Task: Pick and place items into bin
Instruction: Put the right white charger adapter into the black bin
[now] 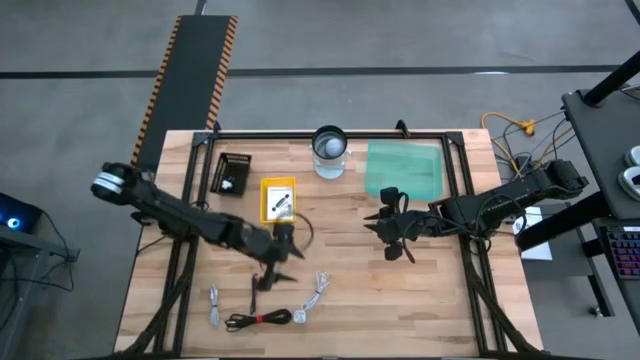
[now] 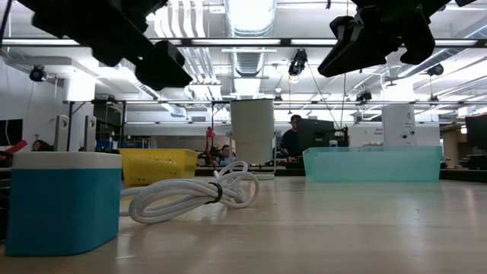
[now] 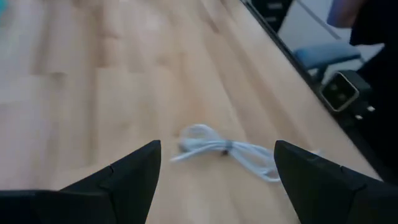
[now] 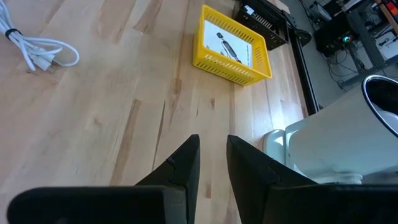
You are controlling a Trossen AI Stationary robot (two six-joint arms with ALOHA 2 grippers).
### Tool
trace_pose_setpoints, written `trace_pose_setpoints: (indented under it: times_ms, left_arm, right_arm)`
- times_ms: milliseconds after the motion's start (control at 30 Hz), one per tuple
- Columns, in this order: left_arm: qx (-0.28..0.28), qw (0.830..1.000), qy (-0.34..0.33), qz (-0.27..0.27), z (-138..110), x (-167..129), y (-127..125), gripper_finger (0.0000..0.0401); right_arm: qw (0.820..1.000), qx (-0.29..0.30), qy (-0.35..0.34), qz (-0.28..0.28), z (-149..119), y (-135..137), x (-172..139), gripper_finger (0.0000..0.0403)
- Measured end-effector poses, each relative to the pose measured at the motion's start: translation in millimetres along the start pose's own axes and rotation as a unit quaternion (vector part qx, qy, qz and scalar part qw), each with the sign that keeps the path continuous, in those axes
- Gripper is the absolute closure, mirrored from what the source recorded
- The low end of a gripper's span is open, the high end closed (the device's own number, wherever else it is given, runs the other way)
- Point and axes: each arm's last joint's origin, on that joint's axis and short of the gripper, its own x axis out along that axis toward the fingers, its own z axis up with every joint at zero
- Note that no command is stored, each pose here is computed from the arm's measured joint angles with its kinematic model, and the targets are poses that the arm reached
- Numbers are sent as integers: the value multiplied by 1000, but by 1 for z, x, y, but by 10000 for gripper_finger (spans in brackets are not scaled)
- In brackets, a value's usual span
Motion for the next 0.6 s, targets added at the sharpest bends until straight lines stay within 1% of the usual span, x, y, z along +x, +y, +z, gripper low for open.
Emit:
trace_pose_setpoints:
  times_ms: [133,300,367,433,533,600]
  left_arm:
    - [-4,999,18,-29,3,20,-25,106]
    - [18,997,20,-66,10,35,-56,106]
    - [25,996,26,-80,9,39,-67,106]
    - [21,995,37,-91,4,43,-77,106]
    - [18,994,54,-98,-3,48,-87,106]
    - [21,995,56,-83,-7,52,-88,106]
  right_arm:
    - [1000,0,0,0,0,0,0,335]
    - [1000,0,0,0,0,0,0,335]
    - [1000,3,0,0,0,0,0,335]
    - [1000,10,0,0,0,0,0,335]
    - [1000,15,0,0,0,0,0,335]
    - [1000,16,0,0,0,0,0,335]
